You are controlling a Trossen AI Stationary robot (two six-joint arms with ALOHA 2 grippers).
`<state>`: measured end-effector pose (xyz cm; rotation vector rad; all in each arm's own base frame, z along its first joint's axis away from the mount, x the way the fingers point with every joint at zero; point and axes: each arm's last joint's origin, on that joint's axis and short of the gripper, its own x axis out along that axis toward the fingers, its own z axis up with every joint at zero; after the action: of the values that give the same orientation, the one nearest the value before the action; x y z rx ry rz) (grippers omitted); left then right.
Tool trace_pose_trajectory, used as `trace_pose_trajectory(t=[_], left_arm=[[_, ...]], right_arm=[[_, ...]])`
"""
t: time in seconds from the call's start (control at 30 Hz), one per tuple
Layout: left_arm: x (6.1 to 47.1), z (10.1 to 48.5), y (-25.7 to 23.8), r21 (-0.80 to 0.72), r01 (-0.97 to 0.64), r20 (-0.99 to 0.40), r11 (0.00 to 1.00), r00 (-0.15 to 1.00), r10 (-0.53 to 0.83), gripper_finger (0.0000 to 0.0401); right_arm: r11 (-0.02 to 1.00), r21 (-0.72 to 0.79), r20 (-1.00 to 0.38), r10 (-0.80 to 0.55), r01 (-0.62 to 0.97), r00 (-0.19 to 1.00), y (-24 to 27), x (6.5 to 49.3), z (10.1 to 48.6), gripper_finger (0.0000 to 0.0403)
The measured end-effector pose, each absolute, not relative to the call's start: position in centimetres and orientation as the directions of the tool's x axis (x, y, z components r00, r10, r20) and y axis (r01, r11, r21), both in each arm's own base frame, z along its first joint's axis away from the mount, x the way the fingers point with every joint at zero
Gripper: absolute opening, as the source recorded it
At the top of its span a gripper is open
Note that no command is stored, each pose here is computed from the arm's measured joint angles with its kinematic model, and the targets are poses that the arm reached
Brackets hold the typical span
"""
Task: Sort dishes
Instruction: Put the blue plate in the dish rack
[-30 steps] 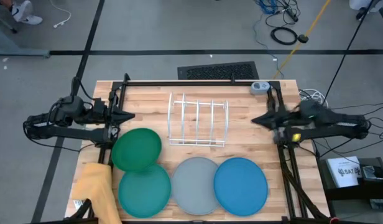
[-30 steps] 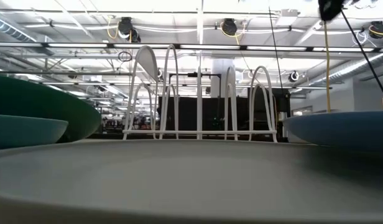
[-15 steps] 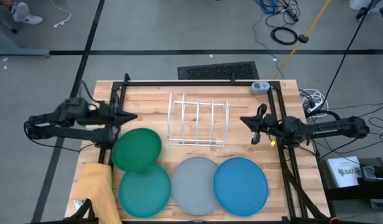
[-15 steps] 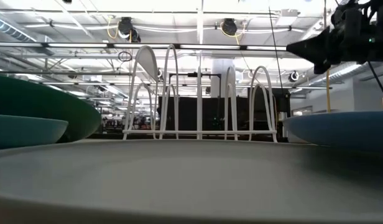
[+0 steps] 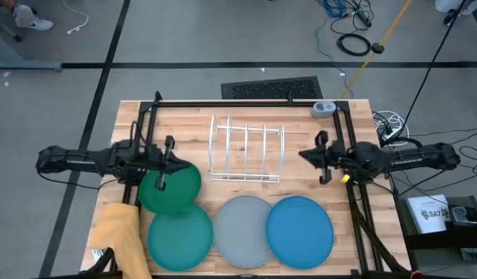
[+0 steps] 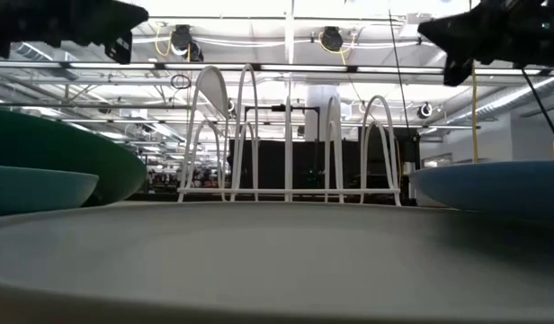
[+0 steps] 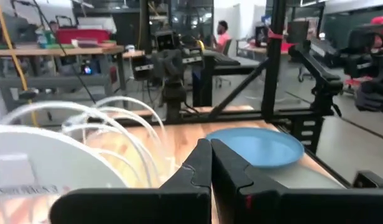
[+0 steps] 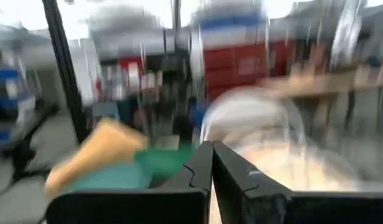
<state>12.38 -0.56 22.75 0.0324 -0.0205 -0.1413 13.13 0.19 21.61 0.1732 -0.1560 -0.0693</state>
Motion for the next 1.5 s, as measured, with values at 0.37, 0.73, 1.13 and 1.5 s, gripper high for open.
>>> trace_pose_trajectory(t=[0.37, 0.73, 1.13, 1.5], left_arm=[[12.4, 21.8, -1.3, 0.016, 0.199, 0.013, 0.98, 0.98, -0.2, 0.0], [12.3, 22.2, -1.7, -0.132, 0.33, 0.05, 0.935, 0.944, -0.326, 0.0], [12.2, 23.3, -1.6, -0.284, 0.358, 0.157, 0.89, 0.932, -0.325, 0.0], [12.2, 22.7, -1.9, -0.344, 0.403, 0.099, 0.848, 0.914, -0.394, 0.0]], right_arm=[[0.968, 0.249, -0.162, 0.052, -0.01, 0.985, 3.4, 18.5, 23.6, 0.0006], [0.957, 0.269, -0.157, 0.154, -0.108, 0.975, 6.7, 22.5, 24.4, 0.0006], [0.95, 0.312, -0.606, 0.212, -0.016, 0.766, 7.5, 20.8, 19.6, 0.004], [0.974, 0.208, -0.755, 0.218, -0.089, 0.618, 8.4, 19.3, 17.9, 0.0133]])
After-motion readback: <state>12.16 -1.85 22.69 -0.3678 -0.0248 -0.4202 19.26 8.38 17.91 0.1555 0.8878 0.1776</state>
